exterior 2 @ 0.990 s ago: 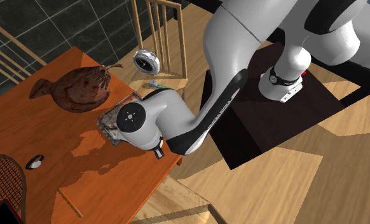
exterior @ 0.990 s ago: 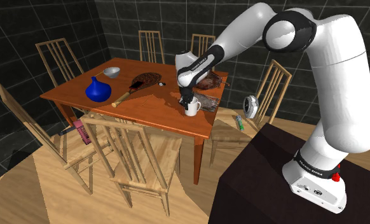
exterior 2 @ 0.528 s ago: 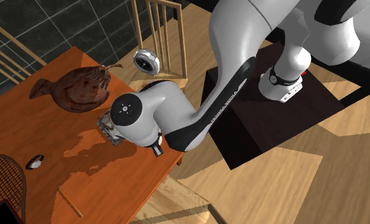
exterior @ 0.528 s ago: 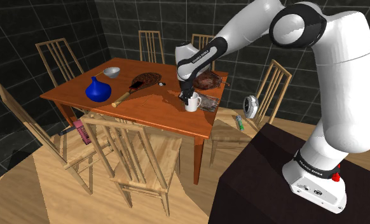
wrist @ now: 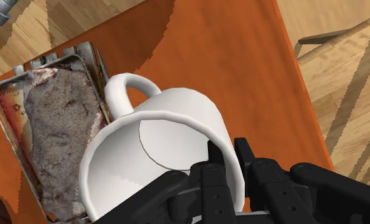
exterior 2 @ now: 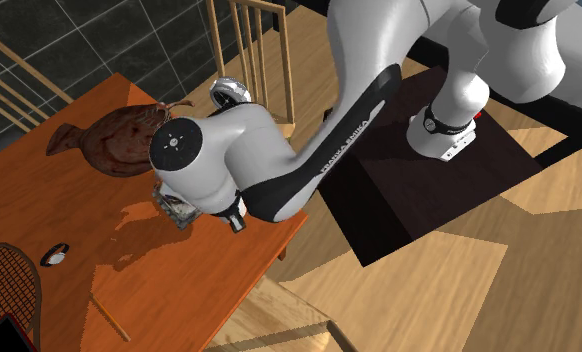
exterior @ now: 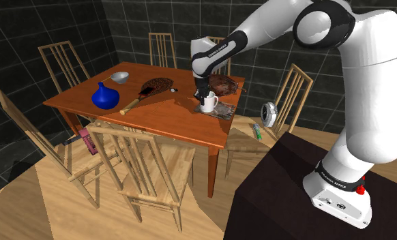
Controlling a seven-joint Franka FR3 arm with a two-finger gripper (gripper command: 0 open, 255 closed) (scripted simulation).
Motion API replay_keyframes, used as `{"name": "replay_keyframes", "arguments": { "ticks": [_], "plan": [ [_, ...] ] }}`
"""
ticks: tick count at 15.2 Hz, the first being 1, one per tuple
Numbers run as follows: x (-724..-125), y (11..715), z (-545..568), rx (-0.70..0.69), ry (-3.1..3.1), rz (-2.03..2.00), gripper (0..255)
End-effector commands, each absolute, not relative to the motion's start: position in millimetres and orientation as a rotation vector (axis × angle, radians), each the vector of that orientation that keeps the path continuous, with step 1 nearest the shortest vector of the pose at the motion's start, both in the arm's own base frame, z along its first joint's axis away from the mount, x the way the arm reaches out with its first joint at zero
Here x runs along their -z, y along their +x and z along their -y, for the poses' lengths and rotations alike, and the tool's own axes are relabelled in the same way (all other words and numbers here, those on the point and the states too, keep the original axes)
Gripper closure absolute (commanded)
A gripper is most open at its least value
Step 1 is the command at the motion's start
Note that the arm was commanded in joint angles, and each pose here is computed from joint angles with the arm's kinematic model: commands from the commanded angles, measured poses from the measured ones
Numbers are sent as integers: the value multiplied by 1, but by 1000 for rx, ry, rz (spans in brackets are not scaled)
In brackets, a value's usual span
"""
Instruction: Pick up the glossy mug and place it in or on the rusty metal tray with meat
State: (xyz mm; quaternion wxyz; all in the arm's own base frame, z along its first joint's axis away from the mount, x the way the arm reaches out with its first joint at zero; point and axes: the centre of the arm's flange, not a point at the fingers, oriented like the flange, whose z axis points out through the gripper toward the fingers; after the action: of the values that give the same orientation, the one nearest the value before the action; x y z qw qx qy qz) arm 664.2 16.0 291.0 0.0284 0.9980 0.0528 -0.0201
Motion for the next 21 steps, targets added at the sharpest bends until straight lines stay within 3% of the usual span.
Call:
{"name": "replay_keyframes", "arguments": {
  "ticks": [1,13,21],
  "plan": [
    [-293,672,8,62,3080,-164,255],
    [-310,716,159,62,3080,-164,255],
    [-274,718,164,62,3080,-164,255]
  ]
}}
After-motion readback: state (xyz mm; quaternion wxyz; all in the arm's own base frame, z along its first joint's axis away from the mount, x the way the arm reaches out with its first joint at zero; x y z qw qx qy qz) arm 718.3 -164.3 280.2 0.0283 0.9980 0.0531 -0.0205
